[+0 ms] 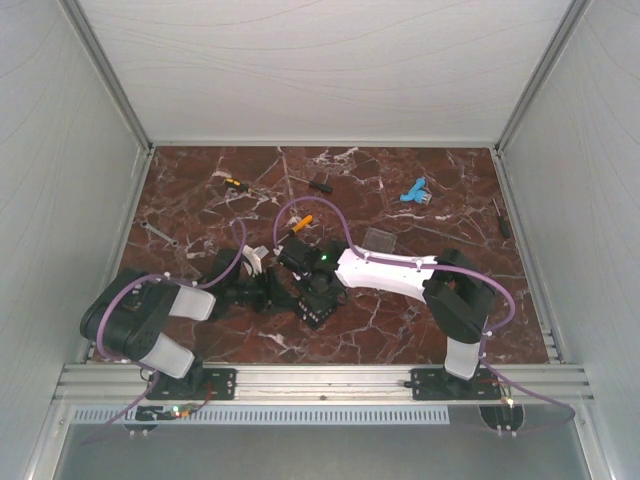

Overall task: Snap on the fuse box
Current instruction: Install the fuse at the fuse box base.

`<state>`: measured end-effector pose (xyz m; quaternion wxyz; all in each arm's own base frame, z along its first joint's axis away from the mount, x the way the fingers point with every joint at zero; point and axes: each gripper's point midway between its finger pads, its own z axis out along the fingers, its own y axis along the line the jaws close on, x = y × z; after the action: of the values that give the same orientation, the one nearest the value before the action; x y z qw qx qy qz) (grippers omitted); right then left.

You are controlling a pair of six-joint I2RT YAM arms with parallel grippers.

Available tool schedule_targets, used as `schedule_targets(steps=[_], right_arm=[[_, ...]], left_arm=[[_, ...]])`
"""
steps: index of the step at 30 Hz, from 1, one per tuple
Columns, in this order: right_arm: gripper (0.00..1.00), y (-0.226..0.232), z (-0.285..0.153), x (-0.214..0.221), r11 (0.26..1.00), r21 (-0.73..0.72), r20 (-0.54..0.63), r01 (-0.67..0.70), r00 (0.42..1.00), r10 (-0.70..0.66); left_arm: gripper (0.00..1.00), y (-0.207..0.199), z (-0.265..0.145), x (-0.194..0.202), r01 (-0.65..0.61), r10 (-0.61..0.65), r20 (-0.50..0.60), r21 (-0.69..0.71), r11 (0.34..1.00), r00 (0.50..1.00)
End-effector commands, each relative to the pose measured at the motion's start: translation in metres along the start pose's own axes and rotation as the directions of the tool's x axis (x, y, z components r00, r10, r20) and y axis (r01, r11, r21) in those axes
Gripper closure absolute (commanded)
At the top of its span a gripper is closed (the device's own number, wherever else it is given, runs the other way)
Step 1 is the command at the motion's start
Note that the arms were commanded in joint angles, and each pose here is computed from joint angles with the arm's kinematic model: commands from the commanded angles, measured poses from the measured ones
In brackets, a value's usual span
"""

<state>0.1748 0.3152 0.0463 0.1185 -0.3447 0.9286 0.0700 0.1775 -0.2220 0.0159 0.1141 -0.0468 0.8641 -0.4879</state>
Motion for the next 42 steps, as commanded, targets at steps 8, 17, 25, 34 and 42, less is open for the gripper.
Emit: schedule_targets(steps=[8, 17, 25, 34, 42], right_arm=[[1.0, -0.035, 0.038, 0.077, 0.992, 0.123, -0.269, 0.013, 0.963, 0.021], [1.0, -0.028, 0.05, 0.084, 0.993, 0.106, -0.301, 0.047, 0.954, -0.013], [0.93, 0.003, -0.012, 0.018, 0.996, 0.023, -0.046, 0.082, 0.996, -0.081], [0.84, 0.006, -0.028, -0.002, 0.998, 0.024, 0.054, 0.061, 0.997, -0.062], [0.93, 0.008, -0.014, -0.009, 0.999, 0.027, 0.069, 0.039, 0.997, -0.041]], left_arm=[[0.61, 0.0, 0.004, -0.004, -0.029, 0.029, 0.01, -0.001, 1.0, 1.0], [0.61, 0.0, 0.005, -0.003, -0.024, 0.024, 0.002, 0.004, 1.0, 1.0], [0.61, 0.0, 0.005, -0.003, -0.025, 0.025, 0.003, 0.005, 1.0, 1.0], [0.61, -0.001, 0.005, -0.004, -0.026, 0.026, 0.006, 0.006, 1.0, 1.0], [0.61, -0.002, 0.004, -0.004, -0.028, 0.028, 0.009, 0.006, 1.0, 1.0]])
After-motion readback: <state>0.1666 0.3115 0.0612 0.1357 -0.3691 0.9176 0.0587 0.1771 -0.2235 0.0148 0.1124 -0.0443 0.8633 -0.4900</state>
